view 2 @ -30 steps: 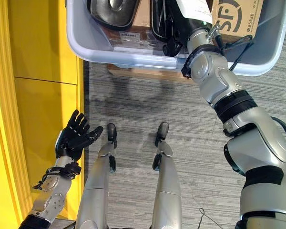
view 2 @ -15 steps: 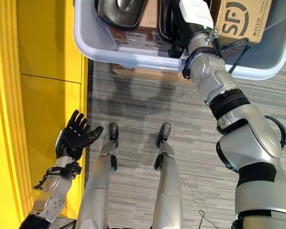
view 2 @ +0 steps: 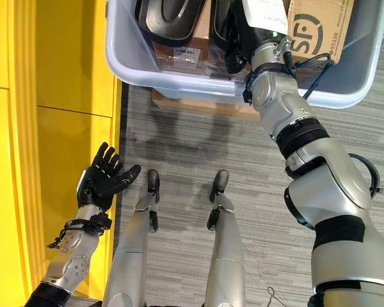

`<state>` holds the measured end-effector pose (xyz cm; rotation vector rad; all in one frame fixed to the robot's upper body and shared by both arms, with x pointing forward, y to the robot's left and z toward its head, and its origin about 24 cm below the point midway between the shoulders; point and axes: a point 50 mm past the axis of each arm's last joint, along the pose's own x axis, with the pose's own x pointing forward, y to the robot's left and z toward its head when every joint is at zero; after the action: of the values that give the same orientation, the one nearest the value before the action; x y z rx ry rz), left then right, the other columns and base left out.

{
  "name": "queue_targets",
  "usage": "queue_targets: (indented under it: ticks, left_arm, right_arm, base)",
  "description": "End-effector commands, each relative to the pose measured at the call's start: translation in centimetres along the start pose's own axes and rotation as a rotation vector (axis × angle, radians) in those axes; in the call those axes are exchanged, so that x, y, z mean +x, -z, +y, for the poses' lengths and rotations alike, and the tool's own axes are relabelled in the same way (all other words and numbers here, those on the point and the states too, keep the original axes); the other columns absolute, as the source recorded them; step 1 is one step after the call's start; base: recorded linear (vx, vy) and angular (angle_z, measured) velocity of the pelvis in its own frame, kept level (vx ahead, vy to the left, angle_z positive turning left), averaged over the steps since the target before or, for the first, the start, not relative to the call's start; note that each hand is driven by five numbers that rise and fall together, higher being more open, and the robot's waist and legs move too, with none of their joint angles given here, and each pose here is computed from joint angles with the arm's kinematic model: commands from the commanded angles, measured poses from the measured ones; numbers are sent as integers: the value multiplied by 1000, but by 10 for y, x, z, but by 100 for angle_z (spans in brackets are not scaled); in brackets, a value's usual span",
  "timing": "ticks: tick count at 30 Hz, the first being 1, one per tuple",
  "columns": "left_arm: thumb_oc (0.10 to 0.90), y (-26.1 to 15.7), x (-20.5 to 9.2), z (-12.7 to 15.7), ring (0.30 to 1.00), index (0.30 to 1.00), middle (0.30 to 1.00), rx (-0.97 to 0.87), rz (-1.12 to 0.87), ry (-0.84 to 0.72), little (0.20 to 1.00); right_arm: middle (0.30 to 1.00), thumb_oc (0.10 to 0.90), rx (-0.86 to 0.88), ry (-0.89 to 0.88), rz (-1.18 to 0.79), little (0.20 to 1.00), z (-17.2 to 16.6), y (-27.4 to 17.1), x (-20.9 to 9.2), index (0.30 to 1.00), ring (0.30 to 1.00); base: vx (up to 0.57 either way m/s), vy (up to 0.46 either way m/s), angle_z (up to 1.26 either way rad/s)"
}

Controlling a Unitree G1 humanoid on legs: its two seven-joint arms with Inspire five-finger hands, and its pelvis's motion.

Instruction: Move parts from the plastic box to the shelf.

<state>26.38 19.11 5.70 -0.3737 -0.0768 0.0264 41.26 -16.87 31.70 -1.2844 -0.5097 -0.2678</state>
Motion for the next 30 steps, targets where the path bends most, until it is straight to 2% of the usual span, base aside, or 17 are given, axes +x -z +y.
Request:
queue_targets:
  ticks: [1, 12, 22, 30]
  left_arm:
    - [900, -22, -3, -9, 1000, 1000, 1000, -14, -118, 64, 1000]
    - [900, -18, -1, -8, 1000, 1000, 1000, 5, -83, 96, 1000]
    - [900, -10, -9, 7, 1000, 1000, 1000, 46, -15, 93, 1000]
    - [900, -4, -16, 21, 1000, 1000, 1000, 72, 36, 73, 1000]
  right_arm:
    - [300, 400, 14, -46, -49, 300, 7, -9, -1, 300, 300]
    - [300, 400, 36, -65, -65, 300, 11, -8, -7, 300, 300]
    - [300, 400, 56, -93, -66, 300, 14, 2, -15, 300, 300]
    - [300, 400, 16, -75, -98, 300, 2, 5, -17, 300, 300]
  base:
    - [-96, -21, 3]
    - [-16, -20, 6]
    - [25, -15, 3]
    - [24, -5, 0]
